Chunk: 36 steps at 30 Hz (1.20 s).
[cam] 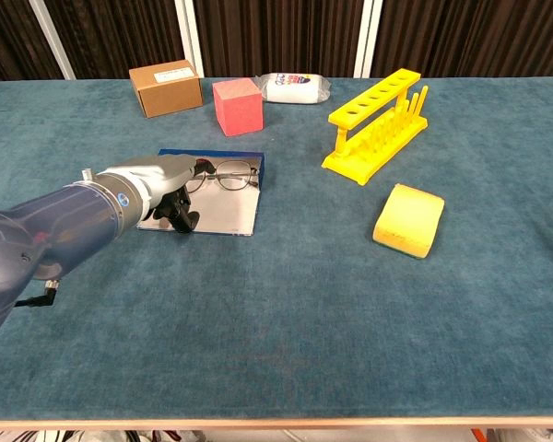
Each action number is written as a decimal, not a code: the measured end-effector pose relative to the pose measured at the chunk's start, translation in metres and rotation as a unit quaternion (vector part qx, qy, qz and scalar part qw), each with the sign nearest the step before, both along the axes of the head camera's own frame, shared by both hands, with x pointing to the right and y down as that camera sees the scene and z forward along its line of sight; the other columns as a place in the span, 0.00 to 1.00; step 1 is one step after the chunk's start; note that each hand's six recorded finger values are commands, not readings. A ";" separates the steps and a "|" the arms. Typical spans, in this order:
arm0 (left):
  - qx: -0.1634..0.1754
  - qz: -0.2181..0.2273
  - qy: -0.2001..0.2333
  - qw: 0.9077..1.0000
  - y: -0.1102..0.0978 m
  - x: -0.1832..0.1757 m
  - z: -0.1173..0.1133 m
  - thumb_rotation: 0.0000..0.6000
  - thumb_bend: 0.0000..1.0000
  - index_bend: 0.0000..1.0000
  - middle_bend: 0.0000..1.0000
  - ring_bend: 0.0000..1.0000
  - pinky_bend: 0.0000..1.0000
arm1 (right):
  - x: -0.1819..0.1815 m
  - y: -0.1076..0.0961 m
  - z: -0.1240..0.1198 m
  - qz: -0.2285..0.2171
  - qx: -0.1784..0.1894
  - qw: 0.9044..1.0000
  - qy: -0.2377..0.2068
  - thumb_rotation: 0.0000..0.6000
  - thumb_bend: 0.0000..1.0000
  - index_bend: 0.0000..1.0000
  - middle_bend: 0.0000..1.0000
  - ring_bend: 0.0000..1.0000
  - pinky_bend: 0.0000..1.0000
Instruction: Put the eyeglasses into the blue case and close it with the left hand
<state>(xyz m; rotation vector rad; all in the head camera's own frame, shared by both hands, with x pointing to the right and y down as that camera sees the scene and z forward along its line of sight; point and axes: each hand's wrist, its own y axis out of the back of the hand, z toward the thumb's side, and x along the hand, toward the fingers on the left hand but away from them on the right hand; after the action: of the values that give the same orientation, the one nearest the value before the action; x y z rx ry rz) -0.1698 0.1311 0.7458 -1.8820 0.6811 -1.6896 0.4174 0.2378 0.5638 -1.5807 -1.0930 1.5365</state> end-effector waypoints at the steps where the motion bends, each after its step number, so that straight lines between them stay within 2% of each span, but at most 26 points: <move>1: 0.001 0.000 -0.001 1.000 -0.001 0.000 0.000 1.00 0.53 0.00 0.76 0.78 0.75 | 0.000 0.000 0.000 0.000 0.000 1.000 0.000 1.00 0.17 0.00 0.00 0.09 0.19; 25: 0.020 0.001 -0.029 0.999 -0.013 0.005 0.004 1.00 0.53 0.00 0.76 0.78 0.75 | 0.000 0.000 0.000 0.001 -0.001 1.000 -0.001 1.00 0.17 0.00 0.00 0.09 0.19; 32: 0.019 0.007 -0.029 0.999 -0.010 0.009 0.003 1.00 0.52 0.00 0.75 0.77 0.75 | 0.000 -0.001 0.000 0.002 0.000 1.000 -0.001 1.00 0.17 0.00 0.00 0.09 0.19; 36: 0.019 0.017 -0.022 0.999 -0.006 0.012 -0.002 1.00 0.50 0.10 0.72 0.75 0.74 | 0.000 -0.001 0.000 0.001 0.000 1.000 -0.002 1.00 0.17 0.00 0.00 0.09 0.19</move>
<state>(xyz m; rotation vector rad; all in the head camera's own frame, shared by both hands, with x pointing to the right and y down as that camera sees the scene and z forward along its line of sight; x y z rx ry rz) -0.1578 0.1254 0.7440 -1.8162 0.6562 -1.6801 0.4175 0.2370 0.5635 -1.5840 -1.0963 1.5350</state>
